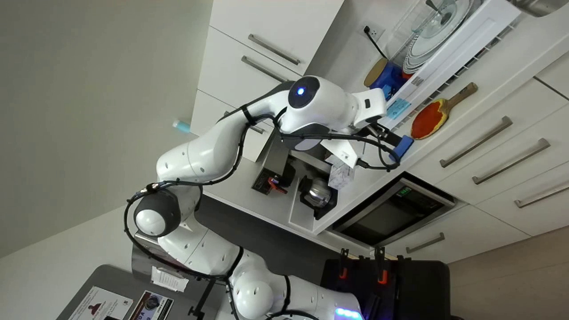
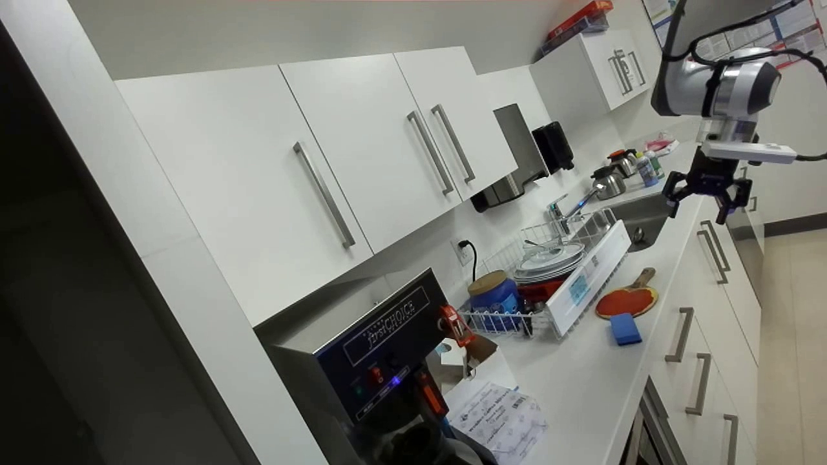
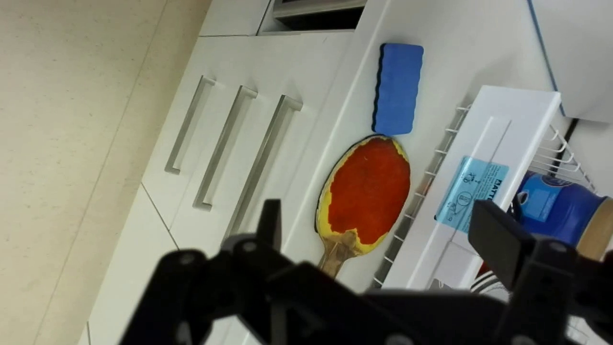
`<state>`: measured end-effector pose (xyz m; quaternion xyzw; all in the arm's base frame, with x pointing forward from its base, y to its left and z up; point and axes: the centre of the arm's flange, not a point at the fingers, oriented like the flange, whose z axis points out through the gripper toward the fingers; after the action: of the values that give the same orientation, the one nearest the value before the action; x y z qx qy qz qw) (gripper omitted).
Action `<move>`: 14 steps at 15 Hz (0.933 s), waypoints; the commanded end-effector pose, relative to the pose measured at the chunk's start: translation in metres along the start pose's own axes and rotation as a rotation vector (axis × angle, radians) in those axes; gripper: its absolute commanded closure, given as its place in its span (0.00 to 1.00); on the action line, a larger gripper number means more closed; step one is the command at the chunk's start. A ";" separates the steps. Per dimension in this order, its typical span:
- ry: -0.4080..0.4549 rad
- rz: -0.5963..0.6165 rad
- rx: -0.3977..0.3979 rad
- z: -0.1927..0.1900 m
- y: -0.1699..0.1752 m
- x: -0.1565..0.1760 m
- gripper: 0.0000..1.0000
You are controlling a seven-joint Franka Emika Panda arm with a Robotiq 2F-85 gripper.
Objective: Slide open the drawer on the right
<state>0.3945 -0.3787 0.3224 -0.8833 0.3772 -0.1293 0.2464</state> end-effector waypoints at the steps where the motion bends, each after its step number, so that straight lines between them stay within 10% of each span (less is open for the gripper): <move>1: -0.006 0.004 -0.002 0.006 0.004 0.003 0.00; 6: -0.016 -0.034 0.051 0.022 -0.002 0.013 0.00; 14: 0.061 -0.011 0.368 0.101 0.035 0.038 0.00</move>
<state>0.4321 -0.3733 0.2555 -0.8386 0.3557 -0.2089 0.3557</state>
